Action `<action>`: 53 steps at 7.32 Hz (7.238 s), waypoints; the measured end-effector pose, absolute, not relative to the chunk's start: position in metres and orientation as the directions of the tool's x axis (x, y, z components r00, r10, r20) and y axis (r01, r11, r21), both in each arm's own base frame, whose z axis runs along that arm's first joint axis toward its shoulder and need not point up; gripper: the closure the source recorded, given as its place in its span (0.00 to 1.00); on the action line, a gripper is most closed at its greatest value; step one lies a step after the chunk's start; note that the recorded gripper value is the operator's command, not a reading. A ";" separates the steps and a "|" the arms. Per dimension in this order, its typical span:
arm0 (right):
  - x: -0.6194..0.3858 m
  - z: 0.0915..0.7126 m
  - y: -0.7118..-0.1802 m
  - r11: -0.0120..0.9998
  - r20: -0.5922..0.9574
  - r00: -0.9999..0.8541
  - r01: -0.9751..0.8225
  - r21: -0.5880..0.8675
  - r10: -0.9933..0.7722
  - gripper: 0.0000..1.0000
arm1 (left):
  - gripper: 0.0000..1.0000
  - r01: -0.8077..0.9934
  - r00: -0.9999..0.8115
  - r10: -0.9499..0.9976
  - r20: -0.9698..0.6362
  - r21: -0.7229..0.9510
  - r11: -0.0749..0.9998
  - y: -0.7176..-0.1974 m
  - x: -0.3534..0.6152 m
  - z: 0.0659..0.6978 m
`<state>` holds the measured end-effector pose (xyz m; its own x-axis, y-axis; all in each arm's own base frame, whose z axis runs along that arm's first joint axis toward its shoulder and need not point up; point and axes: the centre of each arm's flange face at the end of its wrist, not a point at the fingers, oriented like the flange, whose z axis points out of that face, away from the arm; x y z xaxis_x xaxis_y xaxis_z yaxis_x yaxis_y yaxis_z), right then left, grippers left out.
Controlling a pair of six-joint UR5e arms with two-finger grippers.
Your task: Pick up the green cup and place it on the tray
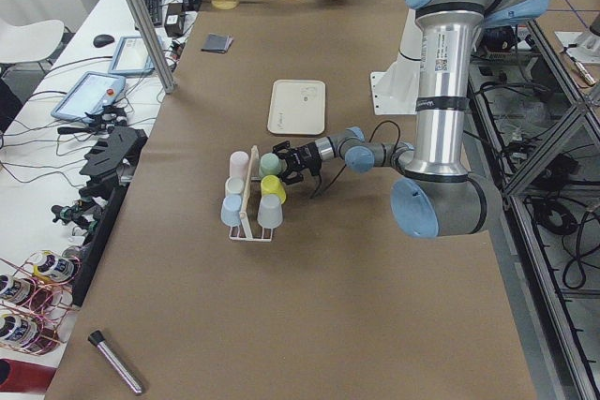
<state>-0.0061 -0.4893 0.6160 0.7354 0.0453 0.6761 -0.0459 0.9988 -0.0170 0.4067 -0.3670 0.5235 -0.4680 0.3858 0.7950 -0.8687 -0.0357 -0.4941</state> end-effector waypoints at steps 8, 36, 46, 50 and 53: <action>0.013 0.633 -0.459 1.000 0.690 0.724 0.002 -0.007 0.004 0.02 | 0.25 -0.870 -0.479 0.348 0.806 -0.489 -0.064 -0.357 0.376 0.495; 0.054 0.679 -0.422 1.000 0.707 0.707 -0.007 -0.024 0.022 0.00 | 0.38 -0.080 0.965 0.260 0.021 0.973 0.218 -0.296 0.356 0.404; 0.054 0.680 -0.426 1.000 0.704 0.710 -0.007 -0.021 0.020 0.00 | 0.40 0.472 0.828 0.160 -0.538 0.821 0.320 -0.299 0.514 0.352; 0.054 0.680 -0.426 1.000 0.704 0.710 -0.006 -0.023 0.021 0.00 | 0.42 0.525 0.813 0.107 -0.572 0.801 0.288 -0.309 0.542 0.346; 0.054 0.681 -0.425 1.000 0.704 0.710 -0.006 -0.024 0.021 0.00 | 0.41 0.540 0.812 0.085 -0.577 0.799 0.263 -0.326 0.583 0.318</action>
<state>0.0543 -0.4249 0.6813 0.7103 0.0214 0.7036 -0.0060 0.9997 -0.0243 0.5828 -0.3259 0.3181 0.8123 0.0851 -0.5770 0.5403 0.2626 0.7994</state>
